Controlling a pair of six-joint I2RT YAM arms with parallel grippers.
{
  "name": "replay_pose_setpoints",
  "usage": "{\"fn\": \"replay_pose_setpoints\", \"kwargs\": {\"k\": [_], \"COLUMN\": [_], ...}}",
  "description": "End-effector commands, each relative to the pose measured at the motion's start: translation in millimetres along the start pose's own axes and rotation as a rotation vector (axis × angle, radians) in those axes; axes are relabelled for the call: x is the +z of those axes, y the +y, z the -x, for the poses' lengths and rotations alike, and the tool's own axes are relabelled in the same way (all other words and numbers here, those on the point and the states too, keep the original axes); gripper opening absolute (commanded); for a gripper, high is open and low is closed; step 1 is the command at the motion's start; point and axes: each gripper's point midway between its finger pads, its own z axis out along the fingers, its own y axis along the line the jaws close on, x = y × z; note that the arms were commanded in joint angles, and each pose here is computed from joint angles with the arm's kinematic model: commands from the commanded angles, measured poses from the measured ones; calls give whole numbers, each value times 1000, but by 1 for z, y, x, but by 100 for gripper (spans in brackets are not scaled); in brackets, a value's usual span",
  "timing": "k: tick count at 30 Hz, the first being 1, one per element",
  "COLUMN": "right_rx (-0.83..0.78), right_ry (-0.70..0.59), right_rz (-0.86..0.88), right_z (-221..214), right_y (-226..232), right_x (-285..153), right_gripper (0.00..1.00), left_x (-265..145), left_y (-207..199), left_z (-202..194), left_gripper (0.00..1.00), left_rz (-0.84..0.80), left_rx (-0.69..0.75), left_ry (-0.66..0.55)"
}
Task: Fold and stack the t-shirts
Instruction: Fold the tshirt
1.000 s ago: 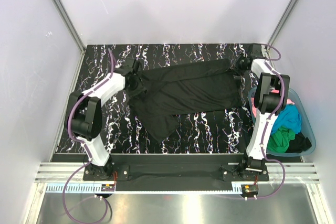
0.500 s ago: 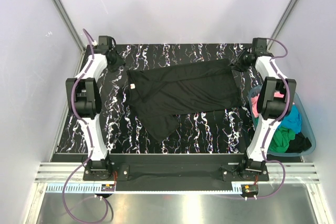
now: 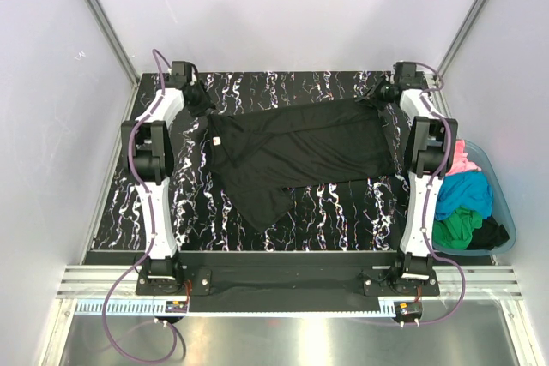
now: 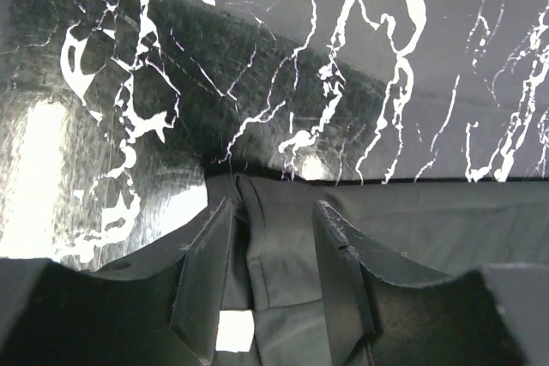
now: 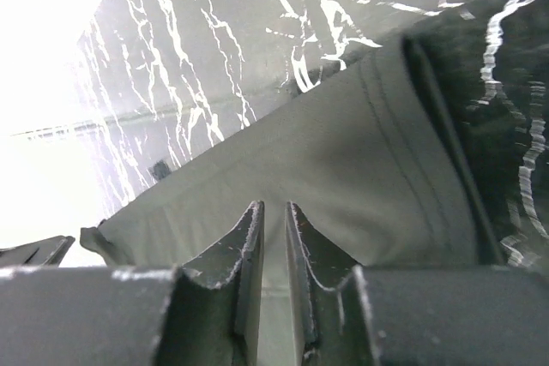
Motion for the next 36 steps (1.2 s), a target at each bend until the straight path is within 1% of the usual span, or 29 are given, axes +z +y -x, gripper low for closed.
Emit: {"fn": "replay_pose_setpoints", "kwargs": {"k": [1,3,5,6,7,8,10,11,14,16,17,18,19,20,22,23,24,26,27,28,29,30,32,33,34,36], "right_rx": [10,25,34,36,39,47,56,63,64,36,35,12,7,-14,-37,-56,-86,-135,-159,-165,-204,-242,-278,-285,-322,-336], "right_ry": [-26,-29,-45,-44,-59,-48,-64,-56,-40,-54,-44,-65,-62,-85,-110,-134,-137,-132,-111,-88,-69,-20,3,32,50,95], "right_rz": [26,-26,-74,-93,-116,-141,-172,-184,-186,-182,-194,-190,-196,-188,-177,-158,-153,-138,-128,-137,-113,-96,-90,-98,-57,-28], "right_z": [7,4,6,4,8,3,8,7,5,13,12,21,22,30,38,45,44,39,26,19,3,-27,-56,-74,-100,-131], "right_y": [16,5,-6,-13,-16,-24,-28,-31,-34,-27,-26,-19,-16,-4,11,27,36,58,73,75,98,118,143,145,171,180], "right_x": [9,12,13,16,17,20,21,21,28,24,22,16,11,0,-14,-28,-34,-50,-50,-55,-58,-52,-57,-53,-52,-43], "right_gripper": [20,17,13,12,8,7,4,4,4,5,7,10,13,21,27,29,30,30,29,29,29,28,27,28,28,30], "left_x": [3,5,5,3,1,-1,-8,-10,-16,-18,-15,-15,-15,-13,-12,-13,-13,-17,-19,-22,-25,-35,-43,-51,-55,-60], "left_y": [-7,10,19,24,25,27,26,22,12,5,7,6,6,7,5,4,5,8,7,7,6,0,-1,-3,-6,-6], "left_z": [17,23,21,24,25,27,25,31,34,38,35,34,35,33,33,32,32,33,33,30,29,32,27,23,23,11], "left_gripper": [47,46,43,43,43,42,42,42,42,41,41,41,40,40,39,39,39,39,38,37,37,37,38,38,38,38], "left_rz": [-28,7,43,78,90,94,86,65,16,-12,-10,-10,-7,-11,-36,-40,-34,-16,-17,-15,-15,-26,-30,-40,-53,-65], "left_rx": [-11,-40,-63,-82,-86,-89,-95,-93,-85,-71,-62,-59,-56,-55,-57,-57,-58,-63,-68,-72,-82,-89,-122,-126,-123,-133], "left_ry": [-33,-39,-27,-41,-46,-56,-69,-99,-118,-118,-101,-94,-89,-80,-78,-74,-74,-71,-65,-49,-46,-56,-49,-45,-49,-22]}}
